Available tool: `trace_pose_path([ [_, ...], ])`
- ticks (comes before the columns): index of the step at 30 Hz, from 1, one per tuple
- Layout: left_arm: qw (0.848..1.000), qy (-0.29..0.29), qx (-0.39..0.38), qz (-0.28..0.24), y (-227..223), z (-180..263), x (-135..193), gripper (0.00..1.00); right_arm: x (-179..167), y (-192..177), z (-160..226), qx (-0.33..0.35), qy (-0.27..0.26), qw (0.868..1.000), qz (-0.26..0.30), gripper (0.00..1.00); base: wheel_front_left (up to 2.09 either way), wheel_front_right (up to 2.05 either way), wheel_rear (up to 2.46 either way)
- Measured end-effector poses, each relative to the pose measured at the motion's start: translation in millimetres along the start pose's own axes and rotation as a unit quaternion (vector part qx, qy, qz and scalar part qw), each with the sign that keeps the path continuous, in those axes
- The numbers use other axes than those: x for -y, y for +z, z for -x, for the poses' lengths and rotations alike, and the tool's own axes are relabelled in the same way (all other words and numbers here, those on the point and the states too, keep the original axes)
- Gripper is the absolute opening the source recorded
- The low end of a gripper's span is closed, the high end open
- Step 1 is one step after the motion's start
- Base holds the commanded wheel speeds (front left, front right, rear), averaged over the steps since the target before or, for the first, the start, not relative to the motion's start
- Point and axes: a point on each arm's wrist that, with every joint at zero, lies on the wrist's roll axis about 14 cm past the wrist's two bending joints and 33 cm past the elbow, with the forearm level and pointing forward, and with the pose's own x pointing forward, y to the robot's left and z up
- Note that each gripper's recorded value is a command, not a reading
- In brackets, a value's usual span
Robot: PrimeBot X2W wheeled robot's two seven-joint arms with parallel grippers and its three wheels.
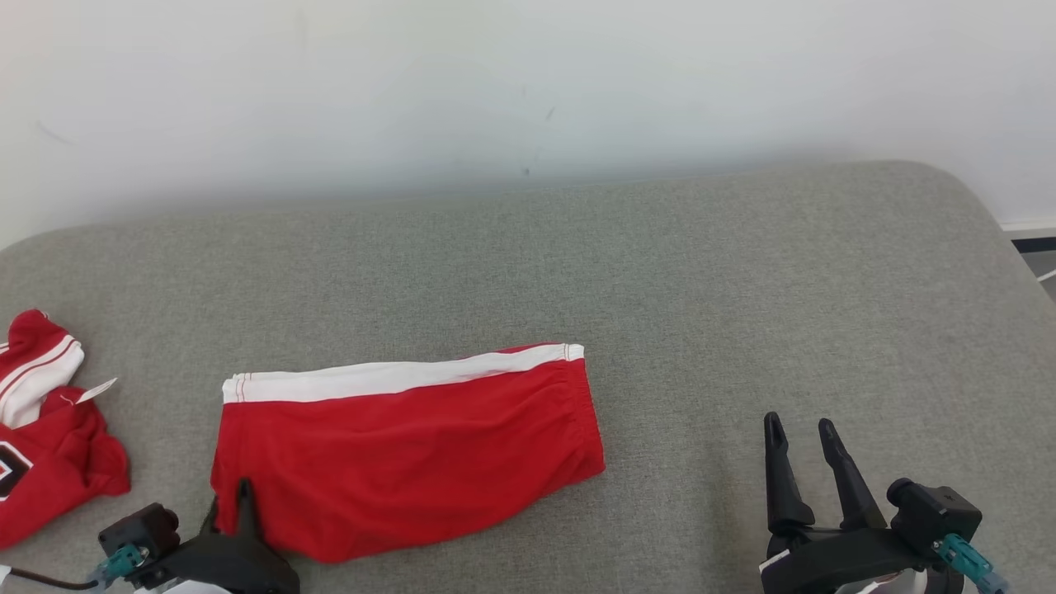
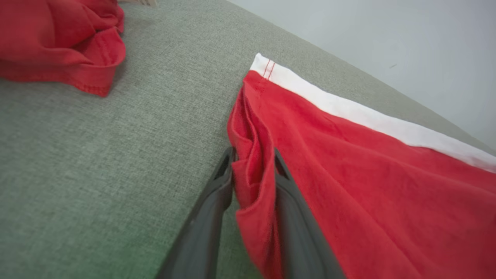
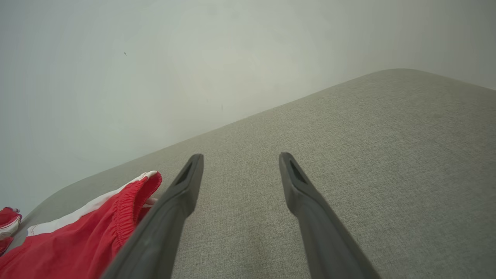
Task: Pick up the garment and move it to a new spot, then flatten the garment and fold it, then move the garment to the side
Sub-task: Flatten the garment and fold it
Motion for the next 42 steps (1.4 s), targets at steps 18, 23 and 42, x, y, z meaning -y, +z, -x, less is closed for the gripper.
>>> trace_pose_path([
  [18, 0.987, 0.06, 0.111, -0.104, 47.4, 57.0, -51.6, 1.0, -64.9, -20.0, -29.9, -0.027, 0.103, 0.994, 0.011, 1.0, 0.0, 0.0, 0.0],
  [23, 0.985, 0.102, 0.104, -0.097, 39.9, 82.7, -85.3, 1.0, -95.6, -32.1, -43.2, -0.042, 0.148, 0.988, 0.022, 1.0, 0.0, 0.0, 0.0],
  [42, 0.981, 0.147, 0.091, -0.082, 31.0, 91.1, -117.4, 1.0, -82.7, -117.5, -77.8, -0.169, 0.138, 0.974, 0.06, 1.0, 0.0, 0.0, 0.0],
])
